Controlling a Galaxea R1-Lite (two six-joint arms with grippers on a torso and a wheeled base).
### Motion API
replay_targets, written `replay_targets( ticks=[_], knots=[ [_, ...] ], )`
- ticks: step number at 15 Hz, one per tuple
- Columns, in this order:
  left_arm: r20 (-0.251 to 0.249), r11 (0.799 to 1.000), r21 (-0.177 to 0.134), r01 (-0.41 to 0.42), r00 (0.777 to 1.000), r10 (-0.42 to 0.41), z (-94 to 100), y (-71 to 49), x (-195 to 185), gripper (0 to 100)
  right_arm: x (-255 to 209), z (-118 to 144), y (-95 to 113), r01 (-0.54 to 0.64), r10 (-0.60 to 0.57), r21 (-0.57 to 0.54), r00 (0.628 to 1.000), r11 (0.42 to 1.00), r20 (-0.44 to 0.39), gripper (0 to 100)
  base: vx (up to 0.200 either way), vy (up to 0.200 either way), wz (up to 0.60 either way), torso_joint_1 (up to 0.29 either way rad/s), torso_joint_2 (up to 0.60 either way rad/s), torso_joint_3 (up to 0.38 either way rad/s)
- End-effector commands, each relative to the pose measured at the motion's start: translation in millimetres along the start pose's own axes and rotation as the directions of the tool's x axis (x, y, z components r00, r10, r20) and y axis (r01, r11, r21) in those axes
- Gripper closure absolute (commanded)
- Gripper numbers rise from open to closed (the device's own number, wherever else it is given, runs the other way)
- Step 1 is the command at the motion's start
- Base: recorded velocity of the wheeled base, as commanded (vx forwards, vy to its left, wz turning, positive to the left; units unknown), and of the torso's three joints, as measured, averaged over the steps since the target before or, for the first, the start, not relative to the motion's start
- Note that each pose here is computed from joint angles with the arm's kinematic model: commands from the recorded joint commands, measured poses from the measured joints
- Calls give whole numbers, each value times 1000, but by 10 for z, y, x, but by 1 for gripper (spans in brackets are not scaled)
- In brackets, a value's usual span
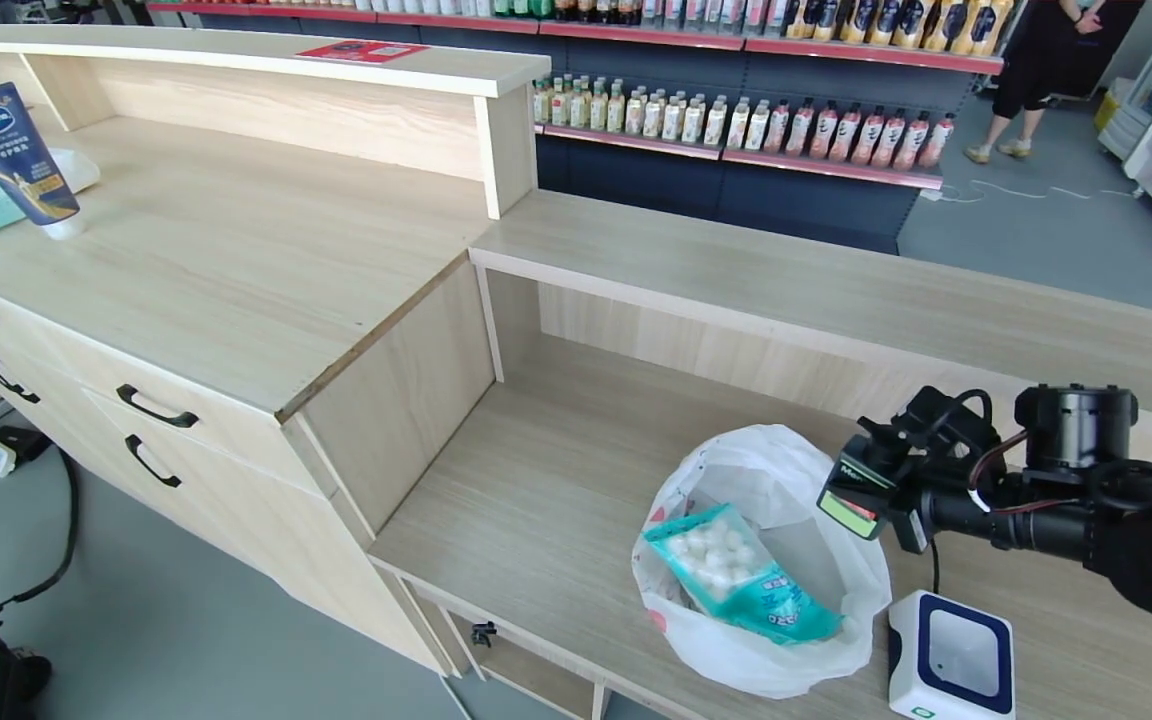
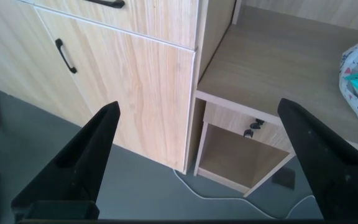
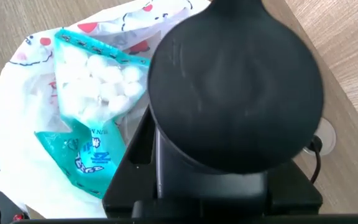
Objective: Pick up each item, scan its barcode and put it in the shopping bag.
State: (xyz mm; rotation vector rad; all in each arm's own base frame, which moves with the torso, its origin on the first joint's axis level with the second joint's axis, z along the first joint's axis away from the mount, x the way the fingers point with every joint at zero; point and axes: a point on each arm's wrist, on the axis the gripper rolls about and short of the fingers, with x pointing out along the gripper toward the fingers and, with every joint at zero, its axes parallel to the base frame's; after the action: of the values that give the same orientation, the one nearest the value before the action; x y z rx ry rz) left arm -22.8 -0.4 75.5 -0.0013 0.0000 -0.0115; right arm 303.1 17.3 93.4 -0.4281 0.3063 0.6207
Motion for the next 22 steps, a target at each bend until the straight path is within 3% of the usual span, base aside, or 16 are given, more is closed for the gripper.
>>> replay_targets(
  ticks=[1, 8, 16, 22],
  knots=[
    [0, 1000, 0, -1, 1000, 1, 0, 0, 0, 0, 81, -180, -17, -6, 7, 19, 999, 1000, -40, 100, 0, 0, 0, 0, 0, 0],
    [0, 1000, 0, -1, 1000, 1, 0, 0, 0, 0, 107, -418, -73, -45, 45, 4, 997, 999, -69, 100, 0, 0, 0, 0, 0, 0],
    [0, 1000, 0, -1, 1000, 1, 0, 0, 0, 0, 217, -595, -77, -134, 133, -23, 990, 991, -35, 100, 0, 0, 0, 0, 0, 0],
    [0, 1000, 0, 1, 1000, -1, 0, 0, 0, 0, 326, -686, -50, -218, 219, -27, 975, 975, 36, 100, 0, 0, 0, 0, 0, 0]
  ],
)
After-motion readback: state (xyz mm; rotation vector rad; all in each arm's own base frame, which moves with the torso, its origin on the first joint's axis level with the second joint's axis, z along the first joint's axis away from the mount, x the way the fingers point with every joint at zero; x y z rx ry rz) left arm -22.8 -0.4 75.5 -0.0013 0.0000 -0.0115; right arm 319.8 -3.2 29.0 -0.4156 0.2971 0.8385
